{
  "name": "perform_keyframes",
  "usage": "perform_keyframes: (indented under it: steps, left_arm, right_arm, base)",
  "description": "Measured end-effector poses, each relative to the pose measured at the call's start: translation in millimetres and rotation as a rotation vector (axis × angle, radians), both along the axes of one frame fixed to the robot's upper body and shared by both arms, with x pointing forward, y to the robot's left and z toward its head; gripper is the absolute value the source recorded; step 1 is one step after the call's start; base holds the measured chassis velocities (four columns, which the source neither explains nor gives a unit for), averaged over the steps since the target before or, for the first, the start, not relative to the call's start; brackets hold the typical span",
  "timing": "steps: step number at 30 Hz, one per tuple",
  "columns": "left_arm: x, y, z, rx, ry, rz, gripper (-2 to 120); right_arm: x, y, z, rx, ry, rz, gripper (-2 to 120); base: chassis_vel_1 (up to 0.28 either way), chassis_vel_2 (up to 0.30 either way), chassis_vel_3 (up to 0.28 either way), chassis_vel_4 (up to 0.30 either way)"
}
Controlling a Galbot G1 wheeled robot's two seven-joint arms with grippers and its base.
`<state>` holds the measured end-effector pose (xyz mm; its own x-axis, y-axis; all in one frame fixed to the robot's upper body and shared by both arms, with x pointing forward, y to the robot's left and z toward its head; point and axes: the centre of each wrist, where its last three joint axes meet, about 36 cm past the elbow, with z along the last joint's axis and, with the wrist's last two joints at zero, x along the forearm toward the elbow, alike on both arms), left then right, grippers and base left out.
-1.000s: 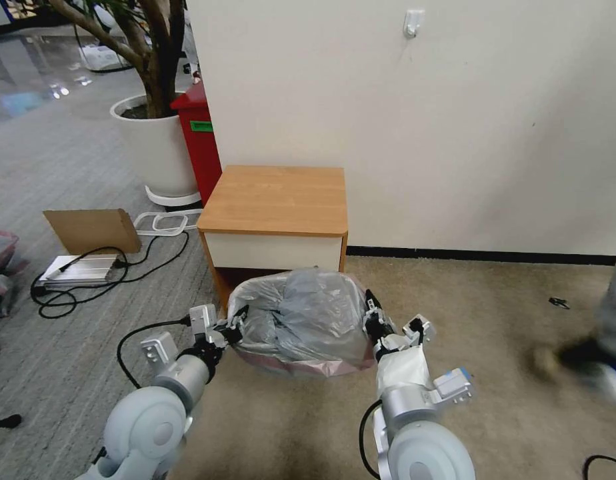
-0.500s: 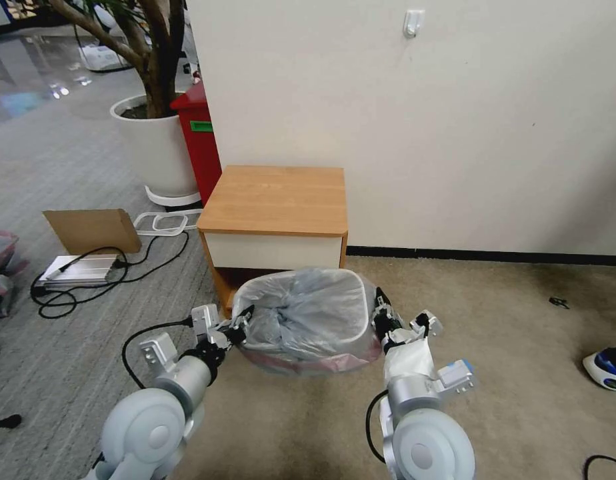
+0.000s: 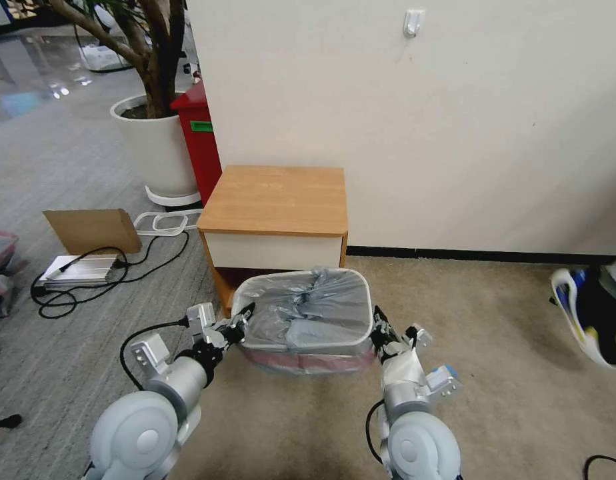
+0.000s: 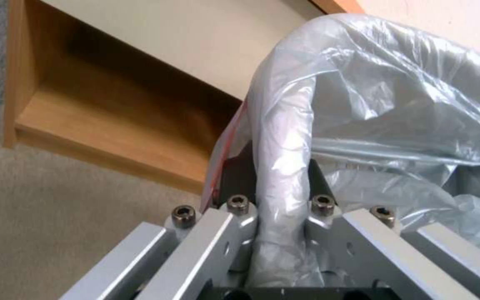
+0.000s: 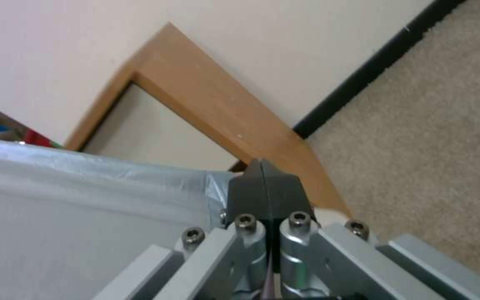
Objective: Pick up the garbage bag from the table and place it over the trash can.
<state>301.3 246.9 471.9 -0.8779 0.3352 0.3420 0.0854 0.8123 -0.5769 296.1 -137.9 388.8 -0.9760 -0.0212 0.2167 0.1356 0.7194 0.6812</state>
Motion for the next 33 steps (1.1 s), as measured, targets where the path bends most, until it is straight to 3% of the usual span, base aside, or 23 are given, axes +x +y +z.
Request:
perform_keyframes:
  steps: [2, 12, 15, 16, 20, 21, 24, 25, 26, 29, 33]
  left_arm:
    - [1.9, 1.5, -3.3, 0.006, 0.008, 0.003, 5]
    - [23.1, 19.1, -33.4, 0.166, 0.047, 0.038, 5]
    - [31.0, 12.9, -36.1, 0.284, 0.000, 0.042, 5]
    - [31.0, 12.9, -36.1, 0.284, 0.000, 0.042, 5]
    - [29.7, -4.8, -27.9, 0.425, -0.103, -0.009, 5]
    - [29.7, -4.8, -27.9, 0.425, -0.103, -0.009, 5]
    - [24.2, -11.2, -23.2, 0.495, -0.155, -0.031, 5]
    - [19.3, -15.0, -20.4, 0.532, -0.186, -0.043, 5]
    - [19.3, -15.0, -20.4, 0.532, -0.186, -0.043, 5]
    - [10.8, -21.7, -19.0, 0.586, -0.244, -0.065, 5]
    - [6.4, -25.8, -17.3, 0.630, -0.294, -0.088, 5]
  right_arm:
    - [-5.2, -1.1, 8.7, 0.005, -0.017, 0.004, 1]
    - [-34.7, -31.0, 59.7, -0.089, -0.143, 0.073, 36]
    - [-31.7, -38.3, 96.4, -0.183, -0.238, 0.229, 48]
    - [-31.7, -38.3, 96.4, -0.183, -0.238, 0.229, 48]
    - [-4.6, -34.5, 130.8, -0.409, -0.336, 0.594, 68]
    - [-4.6, -34.5, 130.8, -0.409, -0.336, 0.594, 68]
    - [5.1, -27.8, 130.4, -0.568, -0.338, 0.752, 63]
    - [9.2, -22.0, 127.6, -0.679, -0.329, 0.848, 53]
    - [9.2, -22.0, 127.6, -0.679, -0.329, 0.848, 53]
    - [21.5, -5.3, 119.9, -0.802, -0.304, 0.999, 39]
    - [37.6, 6.6, 115.1, -0.870, -0.293, 1.028, 28]
  base:
    - [0.000, 0.000, 0.000, 0.000]
    - [0.000, 0.000, 0.000, 0.000]
    - [0.000, 0.000, 0.000, 0.000]
    - [0.000, 0.000, 0.000, 0.000]
    - [0.000, 0.000, 0.000, 0.000]
    - [0.000, 0.000, 0.000, 0.000]
    - [0.000, 0.000, 0.000, 0.000]
    - [0.000, 0.000, 0.000, 0.000]
    - [0.000, 0.000, 0.000, 0.000]
    - [0.000, 0.000, 0.000, 0.000]
    - [0.000, 0.000, 0.000, 0.000]
